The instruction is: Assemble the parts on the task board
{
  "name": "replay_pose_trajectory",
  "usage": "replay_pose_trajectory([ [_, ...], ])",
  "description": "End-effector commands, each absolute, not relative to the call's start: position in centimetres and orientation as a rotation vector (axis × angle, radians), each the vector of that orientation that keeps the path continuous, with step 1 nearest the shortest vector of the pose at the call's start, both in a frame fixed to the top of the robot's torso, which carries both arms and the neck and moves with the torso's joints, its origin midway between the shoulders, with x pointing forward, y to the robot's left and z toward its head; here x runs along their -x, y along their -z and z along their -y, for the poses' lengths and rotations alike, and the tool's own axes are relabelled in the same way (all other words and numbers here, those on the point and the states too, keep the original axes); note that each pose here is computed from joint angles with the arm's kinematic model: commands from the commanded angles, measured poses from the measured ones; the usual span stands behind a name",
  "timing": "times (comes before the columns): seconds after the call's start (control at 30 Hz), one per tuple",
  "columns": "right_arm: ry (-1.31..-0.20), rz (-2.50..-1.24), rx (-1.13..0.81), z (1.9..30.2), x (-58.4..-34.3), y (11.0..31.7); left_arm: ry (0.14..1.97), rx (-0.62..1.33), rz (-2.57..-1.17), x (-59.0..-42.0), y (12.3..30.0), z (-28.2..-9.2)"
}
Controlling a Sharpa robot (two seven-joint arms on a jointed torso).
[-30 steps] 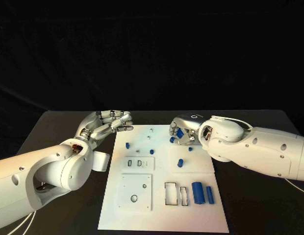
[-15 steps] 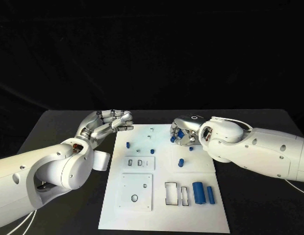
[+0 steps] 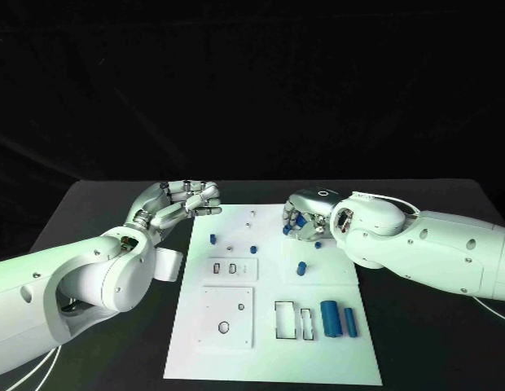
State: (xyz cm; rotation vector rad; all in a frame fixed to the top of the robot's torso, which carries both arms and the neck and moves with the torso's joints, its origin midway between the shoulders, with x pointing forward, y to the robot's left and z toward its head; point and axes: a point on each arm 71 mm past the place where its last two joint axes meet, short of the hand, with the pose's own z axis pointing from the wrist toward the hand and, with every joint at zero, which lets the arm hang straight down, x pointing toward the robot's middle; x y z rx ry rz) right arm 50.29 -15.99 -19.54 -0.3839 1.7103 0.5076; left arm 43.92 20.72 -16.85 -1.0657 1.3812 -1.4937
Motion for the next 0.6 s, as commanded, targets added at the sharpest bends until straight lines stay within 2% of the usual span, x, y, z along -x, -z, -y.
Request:
replay_pose_trajectory([
  [0.03,-0.507,-1.693,0.37,16.0,-50.2,19.6,1.513,1.062,-1.387,-43.9,16.7,-20.6],
  [0.6,-0.533,-1.562,0.281,15.6,-50.0,18.0,1.499,1.068,-1.389,-44.1,16.8,-20.8],
])
